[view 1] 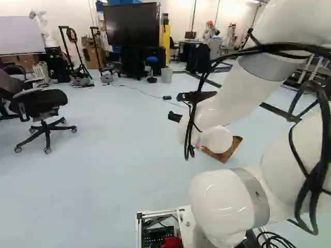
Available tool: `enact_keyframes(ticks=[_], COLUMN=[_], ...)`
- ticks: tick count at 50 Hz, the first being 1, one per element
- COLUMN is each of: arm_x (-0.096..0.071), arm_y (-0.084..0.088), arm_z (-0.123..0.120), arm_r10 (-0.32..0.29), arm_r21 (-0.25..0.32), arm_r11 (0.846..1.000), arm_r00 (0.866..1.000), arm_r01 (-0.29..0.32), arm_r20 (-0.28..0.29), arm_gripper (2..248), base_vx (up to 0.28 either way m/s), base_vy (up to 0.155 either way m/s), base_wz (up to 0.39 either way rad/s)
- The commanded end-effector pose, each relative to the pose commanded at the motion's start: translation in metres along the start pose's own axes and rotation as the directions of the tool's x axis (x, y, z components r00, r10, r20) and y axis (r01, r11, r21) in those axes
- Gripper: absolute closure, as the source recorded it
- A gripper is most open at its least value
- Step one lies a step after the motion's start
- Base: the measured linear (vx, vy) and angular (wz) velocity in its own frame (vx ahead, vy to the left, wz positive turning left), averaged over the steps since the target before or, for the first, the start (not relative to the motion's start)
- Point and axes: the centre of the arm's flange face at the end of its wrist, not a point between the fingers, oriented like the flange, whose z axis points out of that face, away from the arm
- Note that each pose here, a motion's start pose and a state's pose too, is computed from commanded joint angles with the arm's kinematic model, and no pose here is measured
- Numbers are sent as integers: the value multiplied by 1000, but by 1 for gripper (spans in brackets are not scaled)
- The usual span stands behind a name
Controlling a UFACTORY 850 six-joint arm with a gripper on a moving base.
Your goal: Pick up the grocery bag from the ground
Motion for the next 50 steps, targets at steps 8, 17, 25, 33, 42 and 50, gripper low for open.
enact_keyframes(ticks=[8,17,25,33,42,50], arm_x=[0,0,0,0,0,0], arm_y=[0,0,0,0,0,0], arm_z=[0,0,0,0,0,0], arm_r10=[0,0,0,0,0,0], arm_r21=[0,0,0,0,0,0], arm_r11=[1000,1000,1000,1000,1000,1000], arm_r00=[1000,1000,1000,1000,1000,1000], arm_r01=[0,0,0,0,0,0], arm_r20=[0,0,0,0,0,0], arm_gripper=[3,3,3,3,3,3], base_vx=[108,231,260,254,226,216], base_vy=[-12,-2,-2,-10,-35,-38], base_wz=[-22,-20,-17,-66,-195,-197])
